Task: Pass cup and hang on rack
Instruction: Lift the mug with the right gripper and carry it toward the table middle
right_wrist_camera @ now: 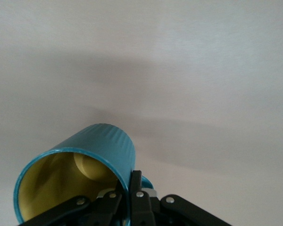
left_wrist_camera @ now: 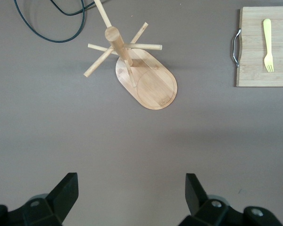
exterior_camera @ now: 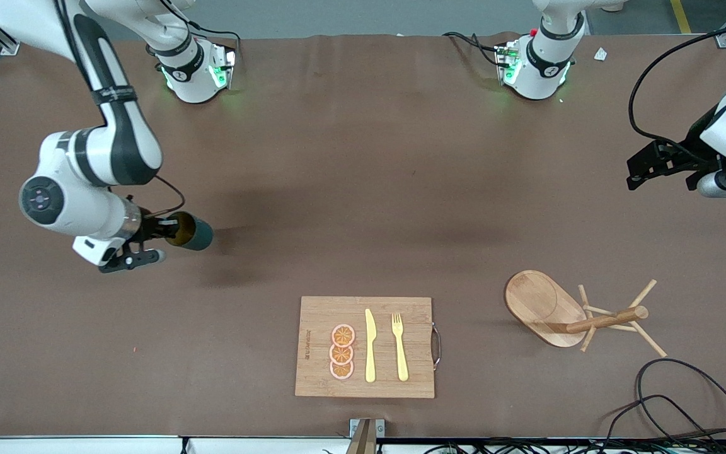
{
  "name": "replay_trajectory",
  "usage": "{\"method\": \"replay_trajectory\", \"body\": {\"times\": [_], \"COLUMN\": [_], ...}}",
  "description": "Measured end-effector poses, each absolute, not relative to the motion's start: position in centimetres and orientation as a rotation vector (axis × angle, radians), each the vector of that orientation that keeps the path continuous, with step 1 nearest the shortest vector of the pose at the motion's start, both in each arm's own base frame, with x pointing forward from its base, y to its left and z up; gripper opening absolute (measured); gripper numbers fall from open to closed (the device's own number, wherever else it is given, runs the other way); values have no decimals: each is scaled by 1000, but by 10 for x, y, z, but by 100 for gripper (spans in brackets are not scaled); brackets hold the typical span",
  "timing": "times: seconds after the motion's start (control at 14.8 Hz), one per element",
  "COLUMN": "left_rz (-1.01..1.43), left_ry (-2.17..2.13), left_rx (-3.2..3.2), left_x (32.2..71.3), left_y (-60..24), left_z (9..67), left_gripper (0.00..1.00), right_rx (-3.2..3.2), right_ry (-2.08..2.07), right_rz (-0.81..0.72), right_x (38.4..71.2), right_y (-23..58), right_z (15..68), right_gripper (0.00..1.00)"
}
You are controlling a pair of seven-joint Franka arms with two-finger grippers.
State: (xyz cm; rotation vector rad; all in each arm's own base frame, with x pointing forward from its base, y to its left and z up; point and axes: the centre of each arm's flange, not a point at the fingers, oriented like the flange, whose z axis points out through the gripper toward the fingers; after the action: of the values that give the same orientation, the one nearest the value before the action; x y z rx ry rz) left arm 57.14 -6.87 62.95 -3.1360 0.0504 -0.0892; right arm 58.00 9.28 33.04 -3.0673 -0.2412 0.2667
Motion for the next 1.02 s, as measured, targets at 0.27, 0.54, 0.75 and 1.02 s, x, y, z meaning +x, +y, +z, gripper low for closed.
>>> {"method": "replay_trajectory", "body": {"times": [0.27,0.54,0.75,1.02], "left_rz": [-89,-84,-61,-60], "left_ry": [50,50,52,55], "left_rx": [-3136,-3136,-3135,-3135], "left_x": [571,571,569,569], "left_y": [-68,-69,-69,-71], "left_z": [629,629,628,627], "left_gripper": [100,100,100,100], "right_rx": [-3098,-3091,-3090,-3087], "right_ry": [-45,48,120,195], "right_rz": [243,143,117,106], "right_x": [555,524,501,493], "right_y": [201,293,345,400], "right_z": [332,330,317,306], "right_gripper": [4,4,4,4]}}
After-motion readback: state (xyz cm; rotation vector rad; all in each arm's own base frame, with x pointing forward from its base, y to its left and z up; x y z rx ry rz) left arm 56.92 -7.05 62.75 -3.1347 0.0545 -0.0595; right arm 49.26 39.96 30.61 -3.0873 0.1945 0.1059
